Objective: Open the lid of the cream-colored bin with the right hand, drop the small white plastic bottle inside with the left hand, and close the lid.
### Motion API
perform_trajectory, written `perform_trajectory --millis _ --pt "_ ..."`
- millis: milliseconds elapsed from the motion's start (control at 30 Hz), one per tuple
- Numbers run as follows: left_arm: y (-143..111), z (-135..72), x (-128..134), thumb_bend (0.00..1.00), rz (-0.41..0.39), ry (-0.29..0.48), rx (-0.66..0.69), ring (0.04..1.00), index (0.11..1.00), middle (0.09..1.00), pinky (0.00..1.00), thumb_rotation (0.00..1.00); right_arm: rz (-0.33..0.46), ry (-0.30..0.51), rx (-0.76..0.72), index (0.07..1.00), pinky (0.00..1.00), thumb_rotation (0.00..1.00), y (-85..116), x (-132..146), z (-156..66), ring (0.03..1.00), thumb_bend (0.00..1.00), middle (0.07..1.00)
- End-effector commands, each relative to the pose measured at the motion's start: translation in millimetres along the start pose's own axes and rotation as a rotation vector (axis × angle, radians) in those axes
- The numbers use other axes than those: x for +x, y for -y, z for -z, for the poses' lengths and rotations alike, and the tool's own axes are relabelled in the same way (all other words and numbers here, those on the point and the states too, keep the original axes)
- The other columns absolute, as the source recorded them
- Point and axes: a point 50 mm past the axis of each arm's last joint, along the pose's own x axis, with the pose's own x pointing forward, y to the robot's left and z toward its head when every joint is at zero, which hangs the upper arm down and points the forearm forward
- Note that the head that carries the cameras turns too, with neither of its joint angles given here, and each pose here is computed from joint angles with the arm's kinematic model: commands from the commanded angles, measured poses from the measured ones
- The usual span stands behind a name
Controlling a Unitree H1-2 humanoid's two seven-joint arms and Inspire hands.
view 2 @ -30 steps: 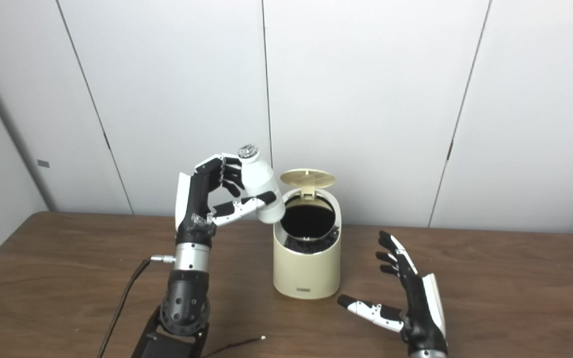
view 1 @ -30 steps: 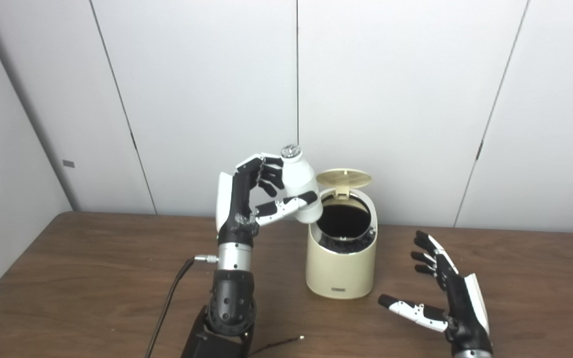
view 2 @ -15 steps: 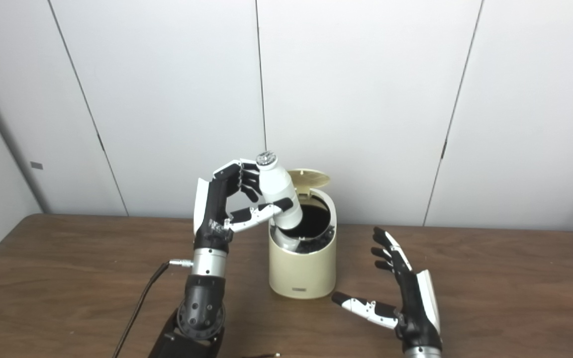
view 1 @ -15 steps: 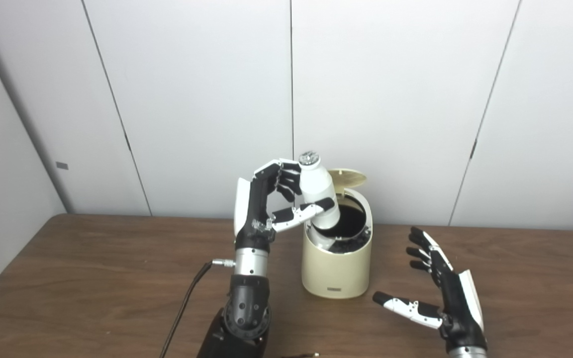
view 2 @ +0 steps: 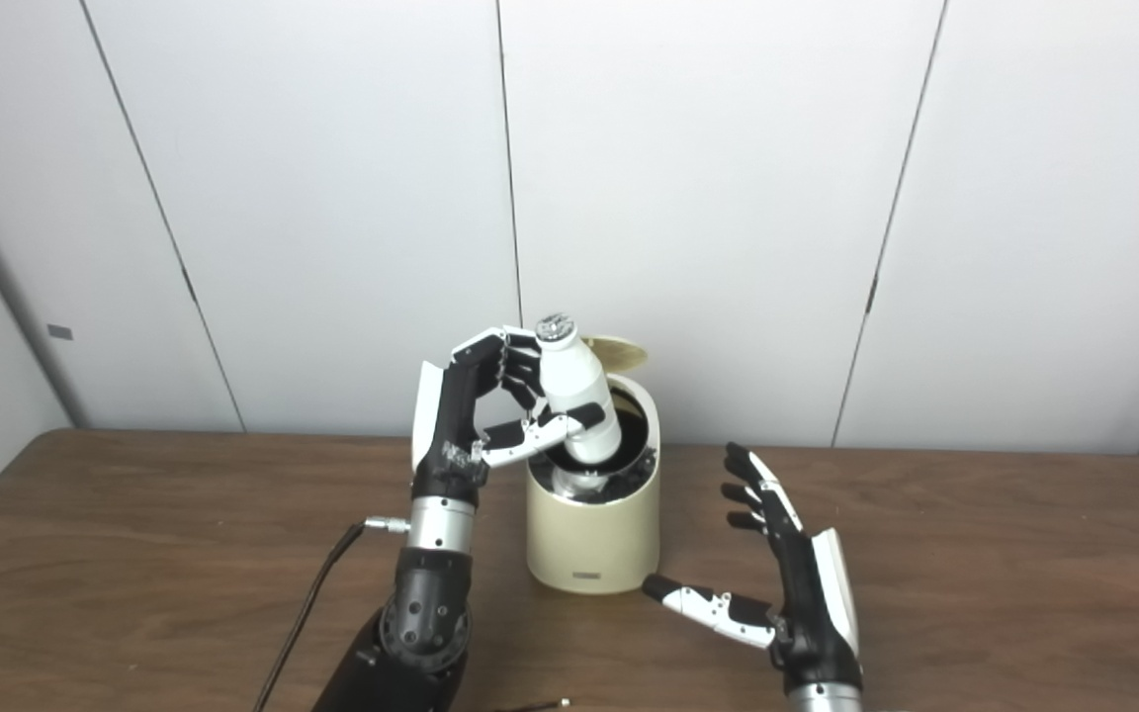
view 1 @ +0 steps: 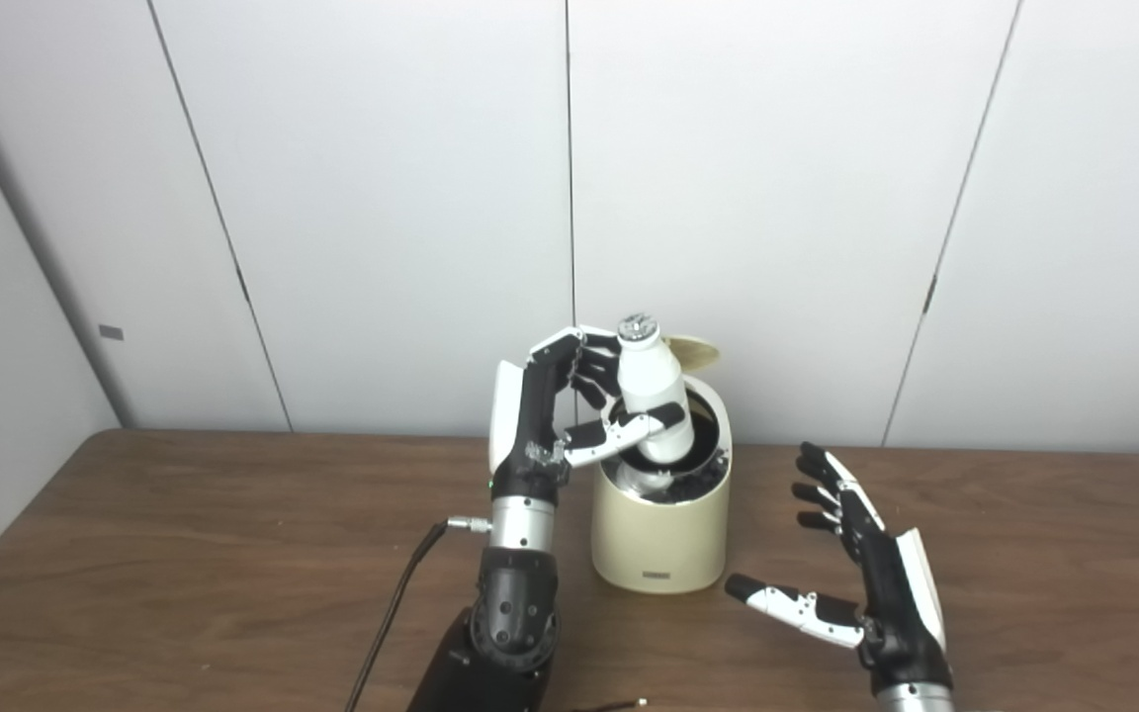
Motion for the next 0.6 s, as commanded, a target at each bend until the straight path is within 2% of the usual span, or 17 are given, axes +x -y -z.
perform_trajectory --millis 0,267,400,500,567 --pt "7 -19 25 0.51 -0.008 0.094 -0.023 0.42 0.497 0.482 0.35 0.0 0.026 0.078 0.016 0.879 0.71 0.28 1 10 -19 0.808 0.81 0.867" --pt "11 -5 22 0.51 0.019 0.09 0.076 0.428 0.484 0.493 0.36 0.0 0.028 0.089 0.017 0.879 0.71 0.3 1 10 -20 0.807 0.81 0.872" --pt "10 -2 19 0.5 0.03 0.082 0.079 0.429 0.484 0.492 0.37 0.0 0.031 0.091 0.021 0.879 0.7 0.3 1 10 -22 0.805 0.8 0.871" --pt "9 1 16 0.5 0.064 0.068 0.067 0.428 0.499 0.488 0.37 0.0 0.037 0.088 0.029 0.88 0.71 0.3 3 11 -21 0.807 0.8 0.871" --pt "9 3 14 0.5 0.103 0.076 0.105 0.432 0.51 0.499 0.39 0.0 0.039 0.089 0.028 0.88 0.71 0.3 3 11 -20 0.805 0.8 0.869"
